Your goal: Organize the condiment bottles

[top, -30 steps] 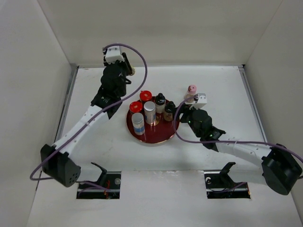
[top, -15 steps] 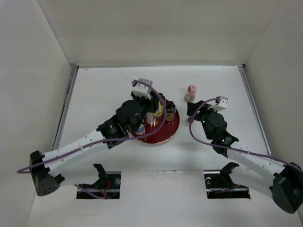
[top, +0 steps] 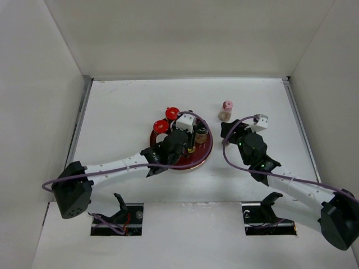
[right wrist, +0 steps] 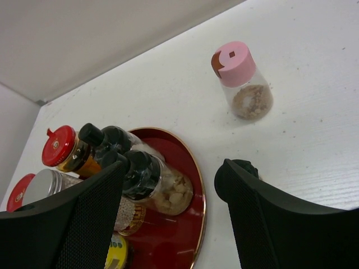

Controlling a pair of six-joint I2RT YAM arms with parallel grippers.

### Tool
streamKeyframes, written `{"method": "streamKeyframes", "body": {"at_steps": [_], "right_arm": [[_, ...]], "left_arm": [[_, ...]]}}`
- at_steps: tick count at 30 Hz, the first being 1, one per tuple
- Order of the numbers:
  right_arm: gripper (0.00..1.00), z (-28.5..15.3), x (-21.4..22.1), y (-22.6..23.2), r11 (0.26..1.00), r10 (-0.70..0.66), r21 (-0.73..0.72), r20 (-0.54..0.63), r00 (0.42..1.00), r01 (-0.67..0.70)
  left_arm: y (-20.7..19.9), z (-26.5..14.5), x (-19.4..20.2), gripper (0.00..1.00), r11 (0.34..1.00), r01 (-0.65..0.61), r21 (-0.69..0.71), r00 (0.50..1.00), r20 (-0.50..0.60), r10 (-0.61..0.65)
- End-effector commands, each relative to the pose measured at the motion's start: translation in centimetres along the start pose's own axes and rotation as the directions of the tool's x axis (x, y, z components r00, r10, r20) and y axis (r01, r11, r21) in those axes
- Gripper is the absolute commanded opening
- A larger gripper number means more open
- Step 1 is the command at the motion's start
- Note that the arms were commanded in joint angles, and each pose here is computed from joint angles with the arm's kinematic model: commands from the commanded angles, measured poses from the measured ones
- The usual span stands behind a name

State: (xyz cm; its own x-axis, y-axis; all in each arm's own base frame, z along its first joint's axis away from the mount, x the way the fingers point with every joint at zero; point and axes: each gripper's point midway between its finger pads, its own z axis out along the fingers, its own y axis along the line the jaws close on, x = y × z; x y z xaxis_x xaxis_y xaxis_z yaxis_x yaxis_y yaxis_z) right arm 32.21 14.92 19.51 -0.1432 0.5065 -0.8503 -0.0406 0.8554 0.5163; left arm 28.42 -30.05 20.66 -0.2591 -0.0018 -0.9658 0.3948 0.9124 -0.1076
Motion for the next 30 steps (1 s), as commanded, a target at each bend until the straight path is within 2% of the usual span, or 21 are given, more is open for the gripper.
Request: {"method": "streamKeyframes", "body": {"at_steps": [1,16,18,21,23,30], "right_arm": [[0.75,0.4,-1.0,0.4,1.0,0.024,-0.015,0.048,0.999,-0.024],[0.76,1.2,-0.3,-0.4,0.998,-0.052,0.039,0.035,0.998,0.051],[0.79,1.2,-0.2,-1.4,0.994,-0.067,0.089,0.038,0.997,0.063],[0.91,1.6,0.2,-2.8,0.984,-0.098,0.151,0.011,0.995,0.095],[0.95,1.9,0.7,-3.1,0.979,-0.114,0.169,-0.015,0.993,0.115],[0.9,2.9,2.8,-4.0,0.964,-0.152,0.206,-0.085,0.985,0.167]], "left_arm": [[-0.4,0.6,-3.0,0.21,0.996,0.092,0.022,0.987,0.13,-0.094],[2.8,-1.4,2.5,0.21,0.996,0.058,-0.064,0.997,0.046,-0.055],[3.1,-1.6,2.7,0.22,0.996,0.053,-0.072,0.998,0.046,-0.05],[3.7,-2.0,2.7,0.23,0.996,0.051,-0.078,0.997,0.057,-0.047],[4.0,-2.2,2.6,0.24,0.996,0.053,-0.076,0.997,0.06,-0.049],[4.6,-3.2,1.5,0.26,0.998,0.034,-0.056,0.996,0.088,-0.029]]}}
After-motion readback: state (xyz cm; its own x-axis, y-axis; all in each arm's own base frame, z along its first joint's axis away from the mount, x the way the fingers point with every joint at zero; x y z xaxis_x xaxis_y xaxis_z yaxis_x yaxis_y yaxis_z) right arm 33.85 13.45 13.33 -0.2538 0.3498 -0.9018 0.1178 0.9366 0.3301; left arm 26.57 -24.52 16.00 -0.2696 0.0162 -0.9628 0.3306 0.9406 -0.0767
